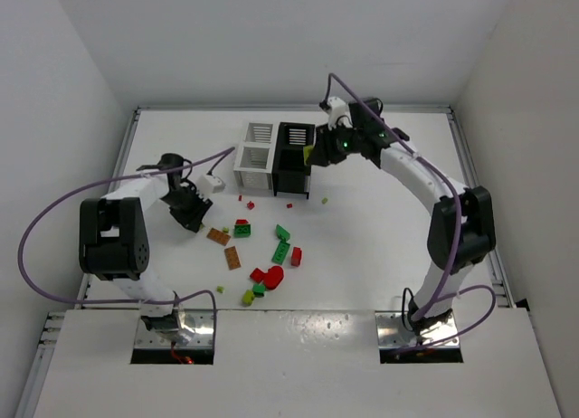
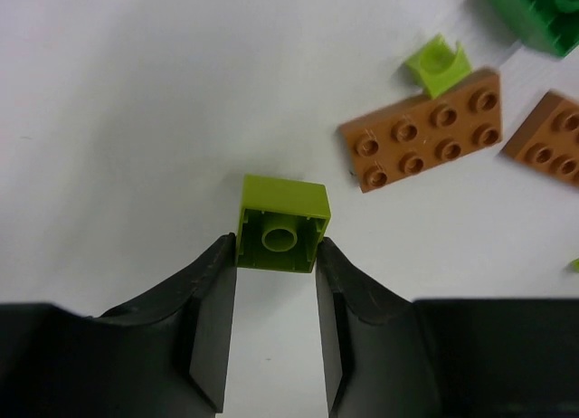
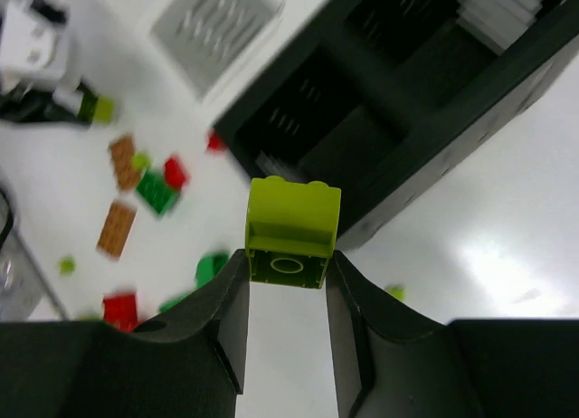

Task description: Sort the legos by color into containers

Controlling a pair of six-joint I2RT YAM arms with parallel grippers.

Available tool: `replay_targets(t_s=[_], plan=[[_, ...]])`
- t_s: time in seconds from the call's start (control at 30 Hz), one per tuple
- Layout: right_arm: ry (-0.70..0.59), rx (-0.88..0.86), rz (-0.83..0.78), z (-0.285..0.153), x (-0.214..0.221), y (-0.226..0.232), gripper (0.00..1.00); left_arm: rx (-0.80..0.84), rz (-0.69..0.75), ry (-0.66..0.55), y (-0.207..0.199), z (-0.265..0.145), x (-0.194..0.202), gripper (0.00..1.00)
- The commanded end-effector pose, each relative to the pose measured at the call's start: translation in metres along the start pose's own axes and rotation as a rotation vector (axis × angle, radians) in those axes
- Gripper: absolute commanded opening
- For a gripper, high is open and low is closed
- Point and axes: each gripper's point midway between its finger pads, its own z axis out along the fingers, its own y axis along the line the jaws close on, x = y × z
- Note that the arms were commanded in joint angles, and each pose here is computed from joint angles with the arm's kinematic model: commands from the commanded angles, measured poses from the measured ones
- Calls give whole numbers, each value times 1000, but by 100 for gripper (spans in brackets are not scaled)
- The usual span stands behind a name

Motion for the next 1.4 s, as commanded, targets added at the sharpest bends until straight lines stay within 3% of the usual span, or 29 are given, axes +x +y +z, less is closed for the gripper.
replay_targets(t_s=[0.0,0.17,0.33,0.6,0.67,0.8,0.97,1.07,1.27,1.37], plan=[[-160,134,11,3,-70,-32,0,-29,-30,-179,23,-35,-49,18],[-201,137,16,23,-111,-51,0,-14,-76,-413,32,-91,-118,16],[-161,137,77,55,-110,-71,0,63,-133,-628,24,-145,-181,16],[-139,138,121,77,-102,-83,0,127,-72,-797,-21,-178,-266,14],[-130,139,126,77,-100,-83,9,132,-59,-826,-27,-181,-287,14],[-122,139,131,78,-96,-84,39,144,-85,-873,-30,-178,-322,14],[-163,114,105,62,-111,-70,53,128,-84,-910,-35,-165,-369,14],[-172,113,99,54,-114,-64,60,121,-116,-899,-30,-142,-386,14],[-199,137,20,6,-108,-45,60,114,-120,-900,-30,-115,-421,14],[-197,164,-5,-15,-96,-41,60,111,-127,-878,-28,-95,-427,20]])
